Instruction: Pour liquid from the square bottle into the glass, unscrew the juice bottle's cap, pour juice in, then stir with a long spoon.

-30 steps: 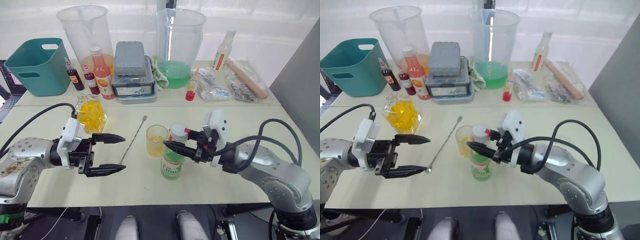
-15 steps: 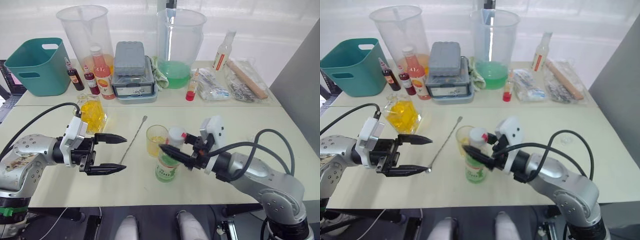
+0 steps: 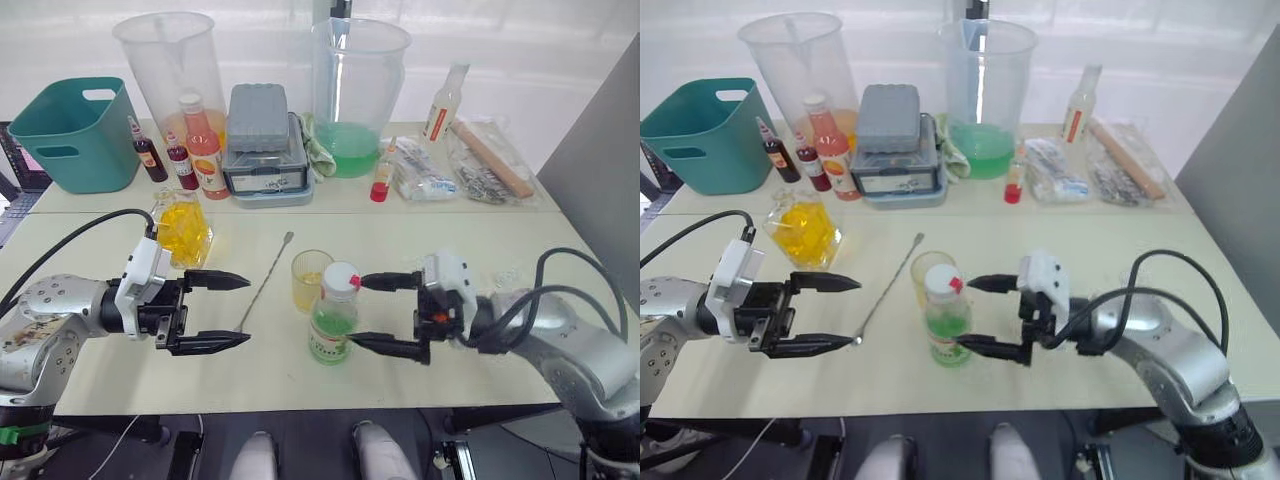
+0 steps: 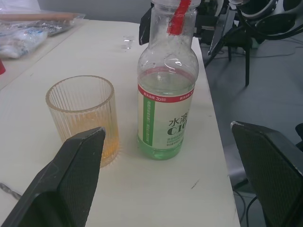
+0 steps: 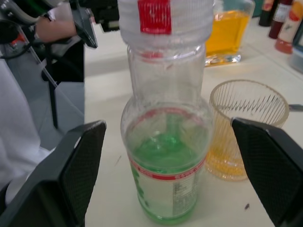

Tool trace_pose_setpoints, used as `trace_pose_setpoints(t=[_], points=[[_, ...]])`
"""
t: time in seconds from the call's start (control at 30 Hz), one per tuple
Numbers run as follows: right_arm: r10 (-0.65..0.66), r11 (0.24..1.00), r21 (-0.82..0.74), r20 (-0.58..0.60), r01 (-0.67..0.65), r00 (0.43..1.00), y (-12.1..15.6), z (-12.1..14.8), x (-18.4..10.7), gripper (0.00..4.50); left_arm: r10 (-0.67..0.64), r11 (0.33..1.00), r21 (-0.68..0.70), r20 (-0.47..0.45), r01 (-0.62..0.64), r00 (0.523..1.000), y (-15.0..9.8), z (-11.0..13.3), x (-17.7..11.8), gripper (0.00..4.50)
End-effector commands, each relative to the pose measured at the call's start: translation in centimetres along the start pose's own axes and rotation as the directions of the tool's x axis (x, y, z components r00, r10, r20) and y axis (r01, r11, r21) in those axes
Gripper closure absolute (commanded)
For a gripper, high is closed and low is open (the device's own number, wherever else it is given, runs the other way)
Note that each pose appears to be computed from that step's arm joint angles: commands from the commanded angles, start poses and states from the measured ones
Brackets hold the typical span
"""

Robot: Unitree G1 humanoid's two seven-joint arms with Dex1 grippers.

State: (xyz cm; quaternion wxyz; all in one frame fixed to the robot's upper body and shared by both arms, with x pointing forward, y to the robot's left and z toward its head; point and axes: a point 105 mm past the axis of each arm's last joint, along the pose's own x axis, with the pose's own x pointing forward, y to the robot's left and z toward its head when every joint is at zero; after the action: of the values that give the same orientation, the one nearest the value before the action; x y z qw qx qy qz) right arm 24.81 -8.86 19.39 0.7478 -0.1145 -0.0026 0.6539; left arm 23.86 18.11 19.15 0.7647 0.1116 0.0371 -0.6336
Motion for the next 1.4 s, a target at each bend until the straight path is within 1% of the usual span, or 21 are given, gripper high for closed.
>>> trace_pose_setpoints(t=[0.03,0.13,0.23,0.37,0.43,0.5,0.67,0.7,0.87,0.9,0.97,1.03,1.13,1.17,1.4], points=[[0.149,0.982,-0.117,0.019,-0.145,0.989,-0.7,1.4,0.1,0.02,0.019,0.999,0.051,0.011,-0.020,1.000,-0.5,1.1,-0.2,0.00],[0.218,0.966,-0.144,0.010,-0.214,0.976,-1.0,1.6,0.5,0.02,0.029,0.998,0.047,0.011,-0.029,1.000,-0.9,1.1,-0.2,0.00],[0.308,0.942,-0.148,0.023,-0.301,0.951,-0.6,2.3,1.7,0.02,0.057,0.997,0.046,0.009,-0.057,0.998,-1.3,1.2,-0.3,0.00],[0.347,0.930,-0.139,0.032,-0.339,0.937,-0.3,2.6,2.5,0.02,0.070,0.997,0.041,0.011,-0.071,0.997,-1.8,1.3,-0.2,0.00],[0.339,0.934,-0.134,0.037,-0.332,0.940,-0.3,2.6,2.8,0.53,0.075,0.996,0.038,0.013,-0.075,0.997,-1.8,1.3,-0.1,0.00],[0.326,0.940,-0.125,0.041,-0.319,0.945,-0.4,2.5,3.0,1.17,0.075,0.997,0.033,0.015,-0.075,0.997,-1.9,1.2,-0.1,0.00],[0.309,0.944,-0.127,0.023,-0.304,0.951,-0.4,1.7,3.5,2.87,0.027,1.000,0.010,0.016,-0.027,0.999,-2.4,1.0,0.3,0.00],[0.303,0.946,-0.129,0.024,-0.297,0.953,-0.4,1.6,3.5,3.01,0.027,1.000,0.012,0.017,-0.027,0.999,-2.3,1.0,0.3,0.00],[0.251,0.961,-0.135,0.064,-0.241,0.966,-0.1,2.3,3.6,3.01,0.016,1.000,0.021,0.023,-0.017,1.000,-1.8,1.2,0.4,0.00],[0.233,0.966,-0.138,0.075,-0.221,0.970,-0.1,2.6,3.6,3.01,0.009,1.000,0.020,0.024,-0.010,1.000,-1.8,1.1,0.5,0.00],[0.172,0.981,-0.108,0.136,-0.158,0.976,-0.1,3.9,3.7,3.01,-0.005,1.000,0.016,0.024,0.005,1.000,-1.8,1.1,0.6,0.00],[0.138,0.988,-0.096,0.153,-0.124,0.979,0.2,4.5,3.7,3.01,-0.010,1.000,0.015,0.025,0.010,1.000,-1.7,1.1,0.6,0.00],[0.078,0.993,-0.093,0.130,-0.066,0.988,0.5,4.4,4.0,3.01,-0.027,1.000,0.014,0.023,0.027,0.999,-1.3,0.9,0.8,0.00],[0.057,0.996,-0.072,0.147,-0.047,0.988,0.7,4.5,4.2,3.01,-0.036,0.999,0.011,0.024,0.036,0.999,-1.3,0.8,0.9,0.00],[0.018,0.999,-0.033,0.154,-0.013,0.988,1.7,4.1,5.1,3.01,-0.058,0.998,0.011,0.022,0.058,0.998,-1.0,0.6,1.1,0.00]])
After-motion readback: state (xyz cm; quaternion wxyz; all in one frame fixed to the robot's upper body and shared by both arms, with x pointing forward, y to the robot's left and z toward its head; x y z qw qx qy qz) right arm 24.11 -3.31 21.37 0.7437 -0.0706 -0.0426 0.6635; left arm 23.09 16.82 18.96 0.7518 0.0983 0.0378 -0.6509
